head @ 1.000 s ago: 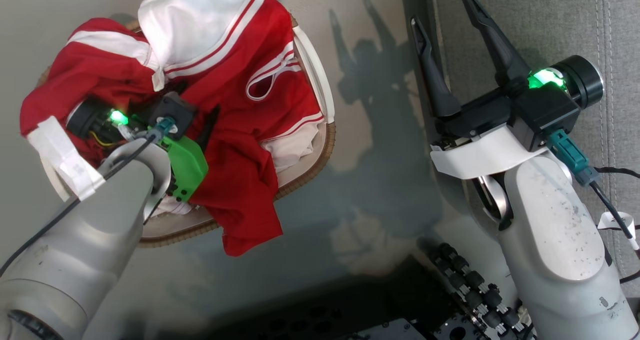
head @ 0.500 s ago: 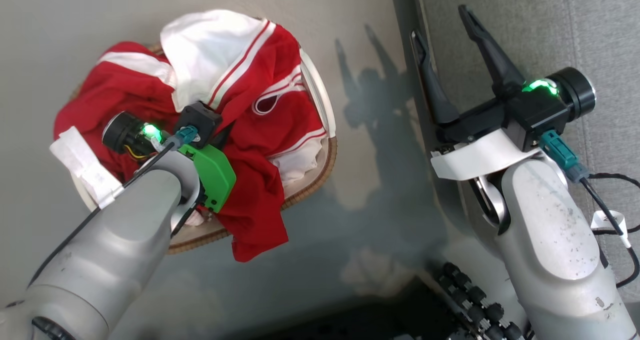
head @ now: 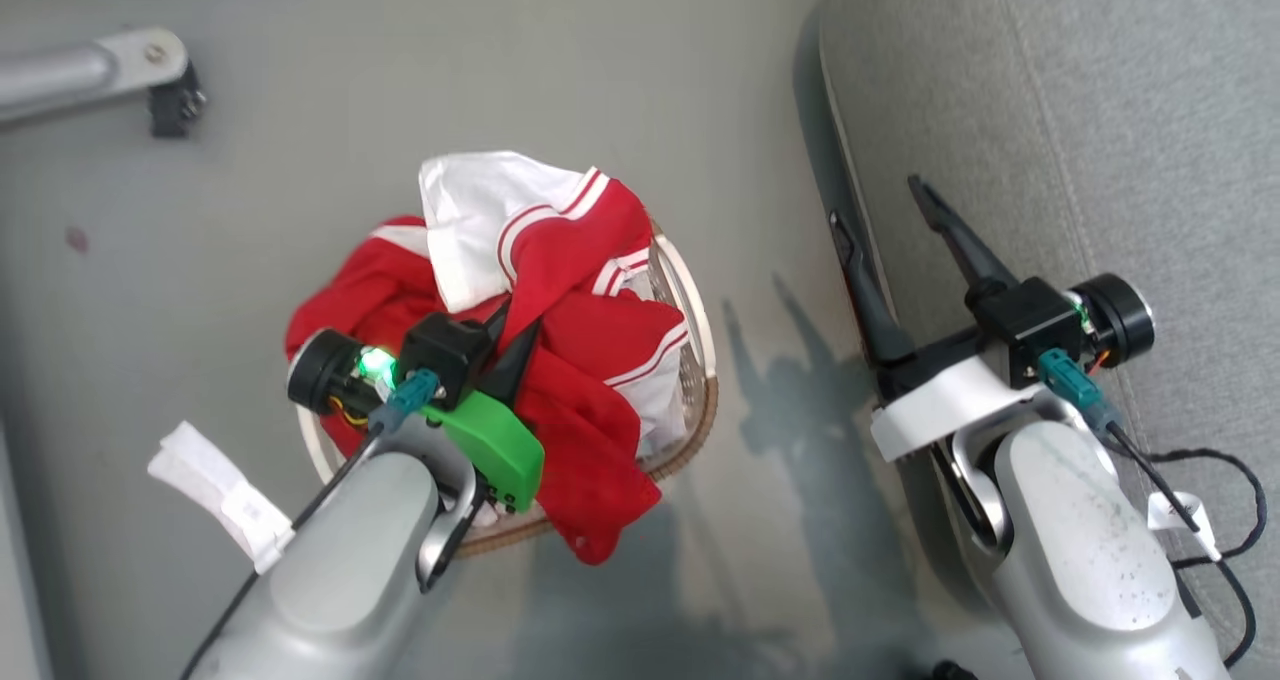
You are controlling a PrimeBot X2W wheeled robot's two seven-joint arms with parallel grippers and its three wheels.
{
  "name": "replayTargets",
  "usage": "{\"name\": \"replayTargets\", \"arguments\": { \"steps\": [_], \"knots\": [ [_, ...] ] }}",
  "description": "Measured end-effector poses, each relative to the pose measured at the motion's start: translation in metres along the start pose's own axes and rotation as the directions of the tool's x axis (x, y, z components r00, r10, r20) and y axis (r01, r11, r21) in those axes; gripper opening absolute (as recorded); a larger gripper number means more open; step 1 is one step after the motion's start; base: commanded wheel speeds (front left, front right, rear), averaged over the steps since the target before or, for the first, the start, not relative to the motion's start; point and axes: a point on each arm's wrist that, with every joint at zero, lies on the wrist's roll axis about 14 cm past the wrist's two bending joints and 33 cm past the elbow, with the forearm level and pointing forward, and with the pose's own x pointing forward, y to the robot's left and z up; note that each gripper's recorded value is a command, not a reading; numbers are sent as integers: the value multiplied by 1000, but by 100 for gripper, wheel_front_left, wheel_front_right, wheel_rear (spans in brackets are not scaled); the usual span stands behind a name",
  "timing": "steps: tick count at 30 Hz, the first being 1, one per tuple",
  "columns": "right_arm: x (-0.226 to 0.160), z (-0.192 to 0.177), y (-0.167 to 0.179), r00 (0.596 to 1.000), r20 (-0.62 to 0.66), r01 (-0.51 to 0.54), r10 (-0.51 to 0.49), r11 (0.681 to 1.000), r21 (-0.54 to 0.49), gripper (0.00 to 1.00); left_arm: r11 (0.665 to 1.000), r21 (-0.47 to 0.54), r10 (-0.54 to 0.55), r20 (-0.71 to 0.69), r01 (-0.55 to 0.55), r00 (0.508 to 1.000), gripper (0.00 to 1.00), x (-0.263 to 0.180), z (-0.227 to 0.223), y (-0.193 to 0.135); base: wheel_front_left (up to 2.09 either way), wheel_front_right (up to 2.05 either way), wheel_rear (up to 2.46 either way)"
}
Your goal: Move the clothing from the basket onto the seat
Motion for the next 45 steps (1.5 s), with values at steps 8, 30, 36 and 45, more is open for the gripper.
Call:
{"name": "replayTargets", "arguments": {
  "steps": [8, 30, 36, 45],
  "knots": [
    [-25, 30, 17, 999, 48, -22, 22, 1000, 12, 100, 997, 35, 62, 189, -70, 980, 0, -37, 67, -15, 0, 0, 0],
    [-103, 47, 64, 993, 71, -96, 93, 994, 44, 100, 976, 70, 147, 484, -205, 863, 0, -132, 161, -47, 0, 0, 0],
    [-109, 51, 82, 986, 84, -146, 142, 988, 41, 100, 972, 53, 169, 522, -229, 836, 0, -150, 169, -50, 0, 0, 0],
    [-107, 54, 160, 911, 69, -405, 406, 914, -26, 100, 971, 52, 168, 550, -234, 818, 0, -162, 174, -57, 0, 0, 0]
  ]
}}
